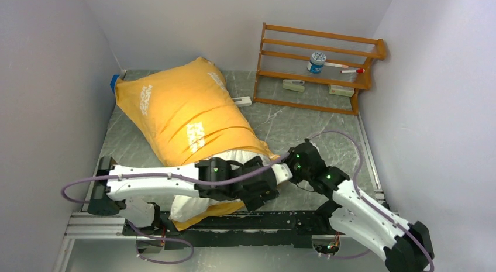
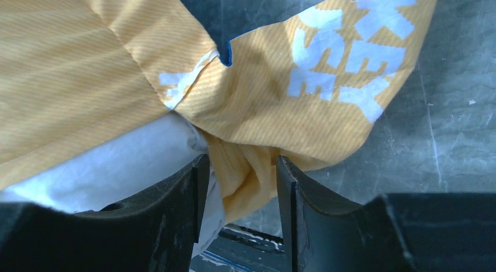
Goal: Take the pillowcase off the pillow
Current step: Remove the pillow from the pillowcase.
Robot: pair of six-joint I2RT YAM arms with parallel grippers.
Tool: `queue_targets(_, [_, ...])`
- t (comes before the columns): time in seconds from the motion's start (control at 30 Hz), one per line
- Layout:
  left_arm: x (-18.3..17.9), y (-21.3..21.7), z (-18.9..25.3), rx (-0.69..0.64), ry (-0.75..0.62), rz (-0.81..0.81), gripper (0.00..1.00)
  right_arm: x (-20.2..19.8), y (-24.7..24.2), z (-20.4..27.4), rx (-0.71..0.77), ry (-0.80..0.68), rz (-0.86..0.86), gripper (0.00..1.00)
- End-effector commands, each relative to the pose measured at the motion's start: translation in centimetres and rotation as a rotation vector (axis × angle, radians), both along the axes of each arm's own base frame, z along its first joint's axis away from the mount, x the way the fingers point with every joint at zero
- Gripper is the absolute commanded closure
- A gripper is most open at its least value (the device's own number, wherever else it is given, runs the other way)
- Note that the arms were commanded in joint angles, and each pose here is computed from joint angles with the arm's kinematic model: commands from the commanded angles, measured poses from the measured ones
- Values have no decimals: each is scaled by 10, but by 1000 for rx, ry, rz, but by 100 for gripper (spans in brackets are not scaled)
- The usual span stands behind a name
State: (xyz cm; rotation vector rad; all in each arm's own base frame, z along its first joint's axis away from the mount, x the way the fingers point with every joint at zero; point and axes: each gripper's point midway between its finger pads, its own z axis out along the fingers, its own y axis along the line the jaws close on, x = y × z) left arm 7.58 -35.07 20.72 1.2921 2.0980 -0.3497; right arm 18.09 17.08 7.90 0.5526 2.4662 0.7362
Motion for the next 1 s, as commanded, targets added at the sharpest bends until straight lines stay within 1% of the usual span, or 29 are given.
queue_targets(0.0, [6, -12, 1, 40, -163, -97, 16, -4, -15, -1, 63, -15, -127, 50])
queue_targets(0.03, [9, -11, -5, 68, -191, -93, 14, -6, -17, -4, 85, -15, -140, 50])
queue_targets(0.1, [16, -9, -15, 118, -251, -84, 3, -10, -17, -7, 126, -10, -160, 50])
queue_targets(0.23, [28, -10, -33, 191, -356, -77, 3, -17, -18, -18, 179, 29, -198, 49])
queue_targets(0.37, [42, -4, -60, 300, -445, -54, 3, -19, -26, -24, 182, 58, -252, 47])
queue_targets(0.47, [57, 6, -76, 380, -516, 12, 3, -20, -35, -24, 167, 60, -302, 47])
queue_targets(0.53, [69, 11, -80, 381, -525, 86, 6, -19, -39, -20, 168, 44, -323, 46])
queue_targets(0.57, [75, 15, -83, 378, -518, 121, 9, -19, -40, -18, 173, 35, -327, 46])
queue_targets(0.6, [81, 19, -84, 375, -517, 154, 15, -19, -40, -16, 180, 28, -330, 46])
queue_targets(0.63, [87, 23, -84, 375, -517, 180, 29, -19, -40, -14, 189, 23, -332, 46])
queue_targets(0.7, [95, 28, -84, 379, -516, 207, 61, -20, -39, -13, 204, 19, -329, 46])
queue_targets(0.73, [97, 30, -83, 383, -522, 219, 86, -21, -37, -12, 212, 21, -320, 46])
queue_targets(0.77, [99, 32, -79, 383, -532, 231, 94, -21, -36, -12, 217, 20, -311, 46])
queue_targets(0.87, [100, 33, -69, 354, -525, 254, 95, -21, -27, -5, 228, 8, -249, 46])
queue_targets(0.97, [101, 30, -50, 253, -444, 294, 95, -19, -10, 14, 251, -63, -104, 43])
